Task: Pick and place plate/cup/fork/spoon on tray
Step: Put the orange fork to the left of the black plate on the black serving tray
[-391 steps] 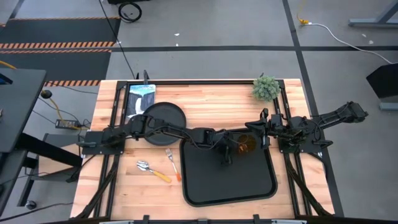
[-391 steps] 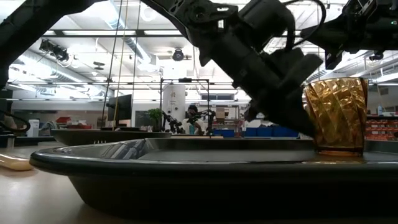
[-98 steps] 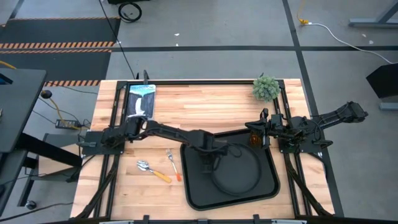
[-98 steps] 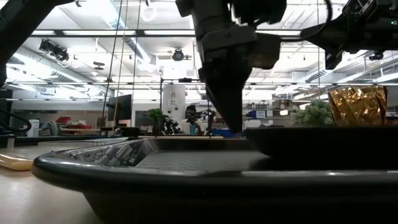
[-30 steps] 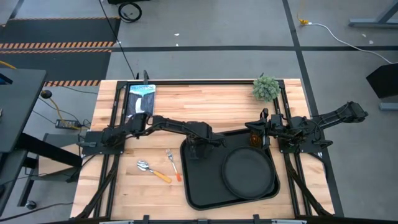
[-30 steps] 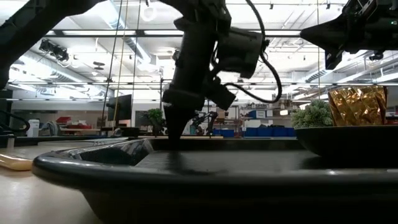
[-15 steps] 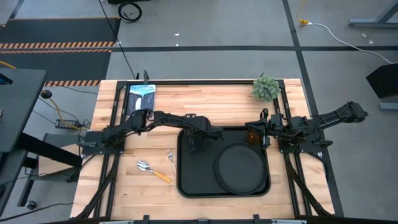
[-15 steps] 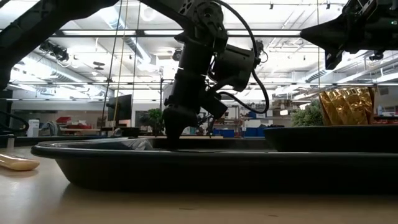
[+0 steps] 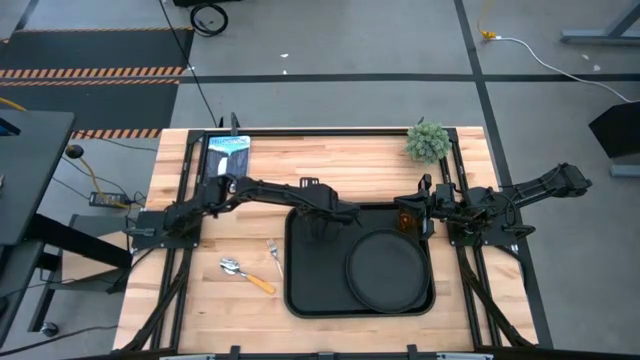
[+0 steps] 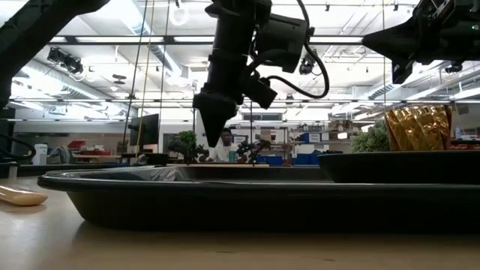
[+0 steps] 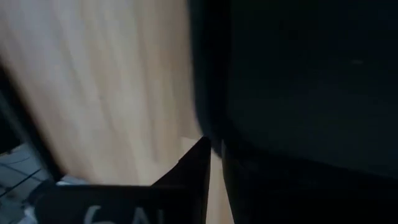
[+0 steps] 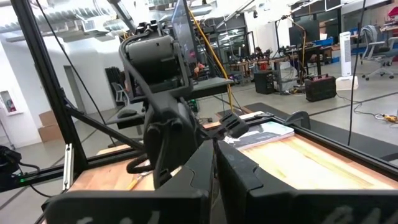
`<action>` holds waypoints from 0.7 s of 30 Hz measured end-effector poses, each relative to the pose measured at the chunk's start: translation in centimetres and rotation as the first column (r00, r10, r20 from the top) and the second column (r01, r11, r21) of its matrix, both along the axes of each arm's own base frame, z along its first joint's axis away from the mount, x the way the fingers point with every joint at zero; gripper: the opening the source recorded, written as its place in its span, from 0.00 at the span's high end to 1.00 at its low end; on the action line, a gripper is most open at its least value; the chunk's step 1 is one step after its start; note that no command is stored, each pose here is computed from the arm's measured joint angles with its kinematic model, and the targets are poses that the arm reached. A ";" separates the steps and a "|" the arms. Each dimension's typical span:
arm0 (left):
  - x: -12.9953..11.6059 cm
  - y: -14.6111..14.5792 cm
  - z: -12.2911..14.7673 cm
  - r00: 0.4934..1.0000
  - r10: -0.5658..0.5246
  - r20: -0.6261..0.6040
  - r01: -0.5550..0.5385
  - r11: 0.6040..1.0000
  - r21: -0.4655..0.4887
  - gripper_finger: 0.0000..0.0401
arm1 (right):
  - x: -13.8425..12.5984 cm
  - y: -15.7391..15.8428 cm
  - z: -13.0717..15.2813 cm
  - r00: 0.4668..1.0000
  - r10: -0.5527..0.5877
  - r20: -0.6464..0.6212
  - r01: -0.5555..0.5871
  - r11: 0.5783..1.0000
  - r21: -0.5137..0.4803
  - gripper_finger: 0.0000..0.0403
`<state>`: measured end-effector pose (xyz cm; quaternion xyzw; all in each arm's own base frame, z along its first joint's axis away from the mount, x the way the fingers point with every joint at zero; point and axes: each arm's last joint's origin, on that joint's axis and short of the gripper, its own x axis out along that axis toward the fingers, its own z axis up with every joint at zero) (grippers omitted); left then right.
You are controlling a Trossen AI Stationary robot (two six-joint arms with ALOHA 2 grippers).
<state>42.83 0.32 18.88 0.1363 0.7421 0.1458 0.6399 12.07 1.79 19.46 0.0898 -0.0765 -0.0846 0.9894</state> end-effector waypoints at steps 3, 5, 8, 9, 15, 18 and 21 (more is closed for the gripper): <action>0.0 0.3 0.2 1.000 -0.006 0.002 0.006 1.000 0.028 0.88 | 0.0 0.0 0.0 1.000 0.000 0.000 0.000 1.000 0.000 0.93; -0.1 0.4 -0.2 1.000 -0.012 -0.004 0.012 0.999 0.029 0.88 | 0.0 0.0 0.0 1.000 0.000 0.001 0.000 1.000 0.000 0.93; -1.1 0.3 -1.4 0.998 -0.031 -0.061 0.033 0.999 0.027 0.88 | 0.0 0.0 0.0 1.000 0.000 0.000 0.000 1.000 0.000 0.93; -1.5 0.3 -1.6 0.997 -0.034 -0.073 0.037 0.999 0.029 0.88 | 0.0 0.0 0.0 1.000 0.000 0.001 0.000 1.000 0.000 0.93; -5.3 0.1 -0.7 0.999 0.034 0.027 -0.035 0.999 0.012 0.88 | 0.0 0.0 0.0 1.000 0.000 0.000 0.000 1.000 0.000 0.93; -6.7 -0.6 0.1 0.983 0.106 0.150 -0.103 0.994 -0.031 0.88 | 0.0 0.0 0.0 1.000 0.000 0.000 0.000 1.000 0.000 0.93; -7.6 -1.5 0.5 0.951 0.199 0.237 -0.187 0.980 -0.075 0.88 | 0.0 0.0 0.0 1.000 0.000 0.000 0.000 1.000 0.000 0.93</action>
